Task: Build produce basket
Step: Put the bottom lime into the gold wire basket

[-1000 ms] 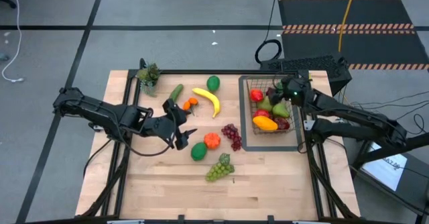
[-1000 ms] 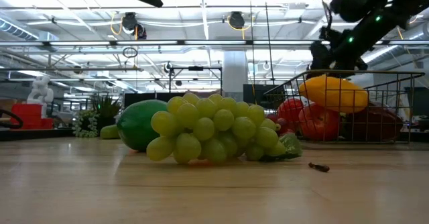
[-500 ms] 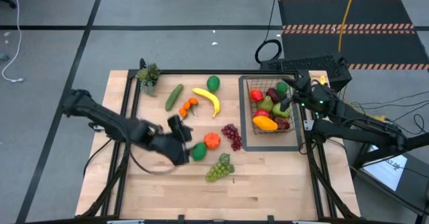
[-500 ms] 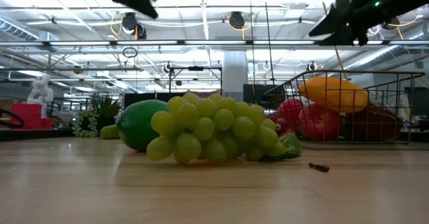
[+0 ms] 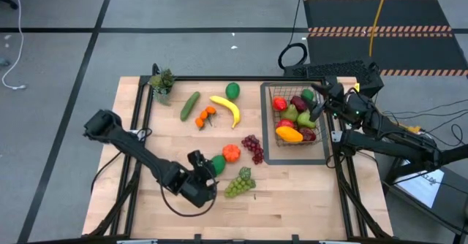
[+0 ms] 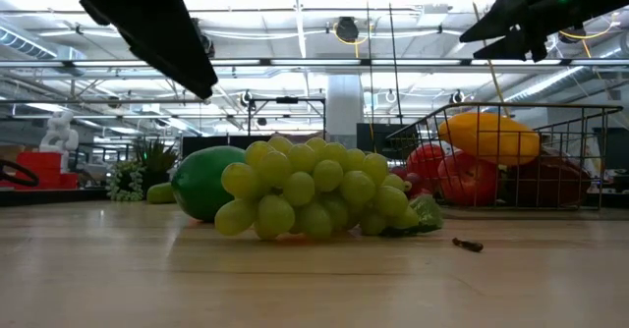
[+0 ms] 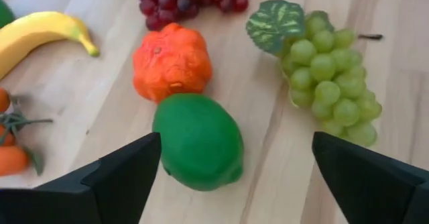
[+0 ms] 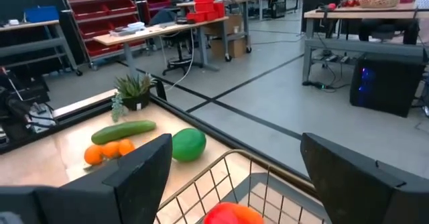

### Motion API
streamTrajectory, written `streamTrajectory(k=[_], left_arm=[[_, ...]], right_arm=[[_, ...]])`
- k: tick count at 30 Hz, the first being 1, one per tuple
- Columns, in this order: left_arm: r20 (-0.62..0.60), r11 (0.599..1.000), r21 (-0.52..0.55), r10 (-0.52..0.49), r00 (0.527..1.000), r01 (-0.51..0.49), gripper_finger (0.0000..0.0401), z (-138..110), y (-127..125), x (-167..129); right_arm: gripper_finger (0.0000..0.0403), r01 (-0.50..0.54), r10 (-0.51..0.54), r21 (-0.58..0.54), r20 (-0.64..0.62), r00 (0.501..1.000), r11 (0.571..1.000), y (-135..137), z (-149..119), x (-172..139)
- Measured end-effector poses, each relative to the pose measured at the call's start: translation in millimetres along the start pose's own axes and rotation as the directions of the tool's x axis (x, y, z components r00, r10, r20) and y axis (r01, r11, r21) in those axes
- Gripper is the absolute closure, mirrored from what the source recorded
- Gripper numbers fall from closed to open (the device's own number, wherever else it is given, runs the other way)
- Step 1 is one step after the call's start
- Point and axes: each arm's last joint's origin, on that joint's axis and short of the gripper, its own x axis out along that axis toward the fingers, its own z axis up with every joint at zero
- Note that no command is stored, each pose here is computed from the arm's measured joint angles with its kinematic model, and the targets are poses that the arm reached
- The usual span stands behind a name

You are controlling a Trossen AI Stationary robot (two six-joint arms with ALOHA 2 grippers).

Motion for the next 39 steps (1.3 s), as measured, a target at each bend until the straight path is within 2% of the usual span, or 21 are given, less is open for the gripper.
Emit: streamTrajectory(k=[4,9,15,26,39], left_arm=[[-0.015,0.999,-0.008,0.048,0.999,-0.048,0.0009,-5,-3,14],[-0.049,0.994,0.023,0.105,0.993,-0.104,0.0003,-14,-6,34],[-0.066,0.979,-0.038,0.197,0.978,-0.200,0.0003,-19,-1,49],[-0.102,0.975,-0.074,0.200,0.975,-0.208,0.0004,-19,0,64],[-0.129,0.975,-0.024,0.214,0.968,-0.219,0.0004,-22,3,66]], right_arm=[[0.0080,-0.045,0.045,0.012,-0.003,0.999,0.999,1,0,0],[0.0080,-0.047,0.047,0.011,-0.008,0.999,0.999,1,0,0],[0.0080,-0.098,0.098,0.014,-0.020,0.995,0.995,3,-1,0],[0.0080,-0.099,0.100,0.035,-0.033,0.994,0.995,3,-2,0],[0.0080,-0.119,0.121,0.036,-0.038,0.992,0.992,4,-2,0]])
